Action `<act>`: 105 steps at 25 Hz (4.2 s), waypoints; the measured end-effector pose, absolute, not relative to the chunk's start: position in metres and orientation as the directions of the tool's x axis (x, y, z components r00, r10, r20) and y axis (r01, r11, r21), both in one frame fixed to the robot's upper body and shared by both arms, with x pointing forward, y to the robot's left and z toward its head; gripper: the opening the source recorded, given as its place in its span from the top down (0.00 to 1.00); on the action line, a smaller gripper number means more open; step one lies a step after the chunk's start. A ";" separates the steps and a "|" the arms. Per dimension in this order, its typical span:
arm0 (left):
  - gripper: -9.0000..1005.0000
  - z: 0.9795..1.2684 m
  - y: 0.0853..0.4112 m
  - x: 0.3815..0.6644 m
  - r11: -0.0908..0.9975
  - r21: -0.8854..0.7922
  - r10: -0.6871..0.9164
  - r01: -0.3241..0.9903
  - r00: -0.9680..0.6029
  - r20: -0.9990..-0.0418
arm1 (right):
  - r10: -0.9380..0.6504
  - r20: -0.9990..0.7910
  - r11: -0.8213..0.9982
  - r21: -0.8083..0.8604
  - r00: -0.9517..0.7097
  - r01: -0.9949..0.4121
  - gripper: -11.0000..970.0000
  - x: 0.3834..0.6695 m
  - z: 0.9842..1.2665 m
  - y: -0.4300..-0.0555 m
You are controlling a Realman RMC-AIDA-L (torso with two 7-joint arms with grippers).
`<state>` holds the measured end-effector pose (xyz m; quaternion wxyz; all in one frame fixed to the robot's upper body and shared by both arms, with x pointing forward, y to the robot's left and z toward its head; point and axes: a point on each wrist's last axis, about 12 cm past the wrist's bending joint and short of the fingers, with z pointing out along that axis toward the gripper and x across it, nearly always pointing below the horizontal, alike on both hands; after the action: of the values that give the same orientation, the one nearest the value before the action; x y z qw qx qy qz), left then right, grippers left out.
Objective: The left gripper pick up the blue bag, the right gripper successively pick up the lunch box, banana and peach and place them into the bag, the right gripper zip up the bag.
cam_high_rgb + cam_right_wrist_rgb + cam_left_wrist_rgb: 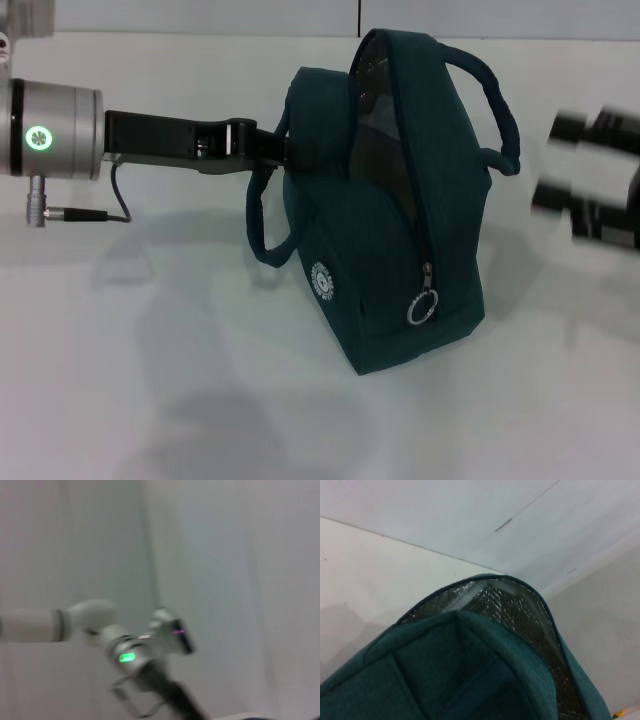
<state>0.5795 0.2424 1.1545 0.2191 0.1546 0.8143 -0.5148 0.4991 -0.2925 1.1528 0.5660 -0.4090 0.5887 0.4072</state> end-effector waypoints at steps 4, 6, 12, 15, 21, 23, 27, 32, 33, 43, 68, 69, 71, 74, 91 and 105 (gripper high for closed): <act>0.90 1.155 0.243 0.581 0.428 -0.765 0.023 0.482 -0.852 -0.524 | -0.088 -0.991 0.220 0.076 -0.098 -0.972 0.29 0.492 1.138 -0.288; 0.90 1.155 0.242 0.581 0.429 -0.763 0.024 0.484 -0.850 -0.526 | -0.138 -0.978 0.196 0.127 -0.156 -0.972 0.29 0.494 1.124 -0.283; 0.90 1.155 0.242 0.581 0.429 -0.762 0.024 0.485 -0.849 -0.527 | -0.182 -0.952 0.142 0.223 -0.247 -0.965 0.29 0.513 1.094 -0.255; 0.90 1.155 0.242 0.581 0.429 -0.762 0.024 0.485 -0.850 -0.527 | -0.194 -0.947 0.132 0.232 -0.255 -0.964 0.29 0.522 1.091 -0.243; 0.90 1.154 0.242 0.581 0.429 -0.763 0.023 0.484 -0.850 -0.527 | -0.241 -0.939 0.117 0.221 -0.243 -0.968 0.30 0.530 1.088 -0.228; 0.90 1.154 0.242 0.581 0.428 -0.763 0.023 0.484 -0.850 -0.526 | -0.247 -0.939 0.111 0.220 -0.241 -0.969 0.30 0.531 1.087 -0.225; 0.90 1.154 0.241 0.580 0.427 -0.765 0.022 0.483 -0.851 -0.525 | -0.247 -0.938 0.107 0.222 -0.242 -0.969 0.30 0.531 1.088 -0.222; 0.90 1.153 0.242 0.580 0.427 -0.765 0.021 0.482 -0.851 -0.524 | -0.247 -0.935 0.125 0.229 -0.254 -0.965 0.30 0.531 1.085 -0.224; 0.90 1.153 0.241 0.580 0.427 -0.765 0.021 0.483 -0.851 -0.525 | -0.246 -0.934 0.130 0.231 -0.257 -0.964 0.30 0.530 1.084 -0.224; 0.90 1.154 0.241 0.581 0.426 -0.763 0.024 0.486 -0.849 -0.528 | -0.218 -0.931 0.179 0.256 -0.292 -0.950 0.51 0.532 1.079 -0.226; 0.90 1.153 0.244 0.580 0.429 -0.764 0.018 0.482 -0.850 -0.526 | -0.159 -0.936 0.262 0.266 -0.313 -0.928 0.97 0.528 1.078 -0.247; 0.90 1.153 0.244 0.579 0.429 -0.764 0.018 0.481 -0.851 -0.525 | -0.145 -0.939 0.265 0.268 -0.313 -0.926 0.97 0.526 1.078 -0.250; 0.90 1.153 0.244 0.579 0.429 -0.764 0.018 0.481 -0.851 -0.525 | -0.113 -0.946 0.270 0.266 -0.305 -0.925 0.97 0.524 1.082 -0.256; 0.89 1.153 0.243 0.580 0.428 -0.764 0.019 0.482 -0.850 -0.526 | -0.075 -0.956 0.263 0.255 -0.283 -0.930 0.97 0.522 1.087 -0.261; 0.89 1.155 0.236 0.580 0.397 -0.750 0.025 0.529 -0.823 -0.568 | -0.008 -0.987 0.130 0.161 -0.163 -0.978 0.97 0.528 1.108 -0.239; 0.78 1.157 0.268 0.570 0.371 -0.615 -0.131 0.696 -0.616 -0.777 | 0.024 -0.990 0.101 0.141 -0.139 -0.985 0.97 0.534 1.119 -0.233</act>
<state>0.5697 0.2682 1.1573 0.3929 0.1939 0.7287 -0.5264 0.5340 -0.2332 1.1188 0.4928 -0.4331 0.5544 0.5120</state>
